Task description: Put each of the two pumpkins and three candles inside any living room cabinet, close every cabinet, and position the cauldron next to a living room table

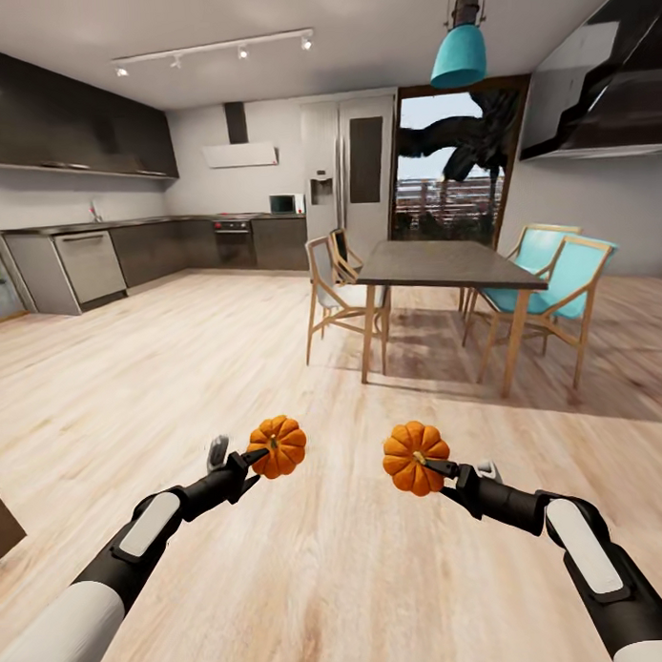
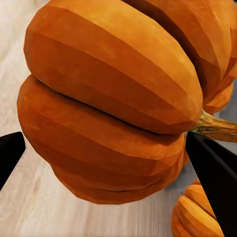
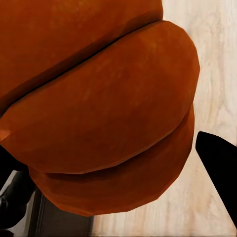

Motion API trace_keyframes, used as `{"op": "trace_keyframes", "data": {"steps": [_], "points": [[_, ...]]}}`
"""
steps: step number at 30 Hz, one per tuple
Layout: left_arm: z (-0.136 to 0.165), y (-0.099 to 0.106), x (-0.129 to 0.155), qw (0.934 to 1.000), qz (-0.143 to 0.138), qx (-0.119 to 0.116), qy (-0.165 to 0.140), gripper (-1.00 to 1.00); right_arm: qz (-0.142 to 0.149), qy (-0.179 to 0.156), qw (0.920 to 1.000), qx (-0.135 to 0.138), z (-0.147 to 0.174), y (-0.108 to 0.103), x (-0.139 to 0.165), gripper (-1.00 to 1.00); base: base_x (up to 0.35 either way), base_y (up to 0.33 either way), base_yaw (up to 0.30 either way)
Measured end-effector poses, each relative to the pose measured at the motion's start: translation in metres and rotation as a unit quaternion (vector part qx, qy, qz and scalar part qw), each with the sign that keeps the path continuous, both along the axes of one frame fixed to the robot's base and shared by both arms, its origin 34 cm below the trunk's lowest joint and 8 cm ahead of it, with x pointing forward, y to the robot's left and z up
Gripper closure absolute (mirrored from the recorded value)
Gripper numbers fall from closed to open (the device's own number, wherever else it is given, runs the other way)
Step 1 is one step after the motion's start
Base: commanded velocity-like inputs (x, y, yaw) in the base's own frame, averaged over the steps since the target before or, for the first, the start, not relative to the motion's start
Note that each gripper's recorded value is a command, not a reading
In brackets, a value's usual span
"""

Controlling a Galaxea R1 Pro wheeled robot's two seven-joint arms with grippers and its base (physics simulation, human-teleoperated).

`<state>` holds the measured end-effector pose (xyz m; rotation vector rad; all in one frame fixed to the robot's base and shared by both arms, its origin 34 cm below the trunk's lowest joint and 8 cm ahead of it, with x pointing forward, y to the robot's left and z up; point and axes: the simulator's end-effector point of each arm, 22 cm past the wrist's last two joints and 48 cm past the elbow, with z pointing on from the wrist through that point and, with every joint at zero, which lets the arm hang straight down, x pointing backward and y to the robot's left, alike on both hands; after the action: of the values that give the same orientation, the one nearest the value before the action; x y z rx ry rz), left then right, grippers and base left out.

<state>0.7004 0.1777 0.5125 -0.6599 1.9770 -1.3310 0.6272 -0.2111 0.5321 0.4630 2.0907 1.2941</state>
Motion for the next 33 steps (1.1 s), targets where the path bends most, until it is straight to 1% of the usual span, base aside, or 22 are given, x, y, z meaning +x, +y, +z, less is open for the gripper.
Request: {"op": "trace_keyframes", "data": {"steps": [7, 33], "points": [[0.0011, 0.0002, -0.0002, 1.0000, 0.000, 0.001, -0.001, 1.00, 0.000, -0.001, 1.0000, -0.001, 0.0007, 0.0003, -0.0002, 1.00, -0.039, -0.043, 0.287], [0.0046, 0.0008, -0.0021, 1.0000, -0.001, 0.003, -0.004, 1.00, 0.001, -0.005, 1.0000, -0.008, 0.0036, 0.0002, -0.0009, 1.00, -0.001, -0.001, 0.286]]}}
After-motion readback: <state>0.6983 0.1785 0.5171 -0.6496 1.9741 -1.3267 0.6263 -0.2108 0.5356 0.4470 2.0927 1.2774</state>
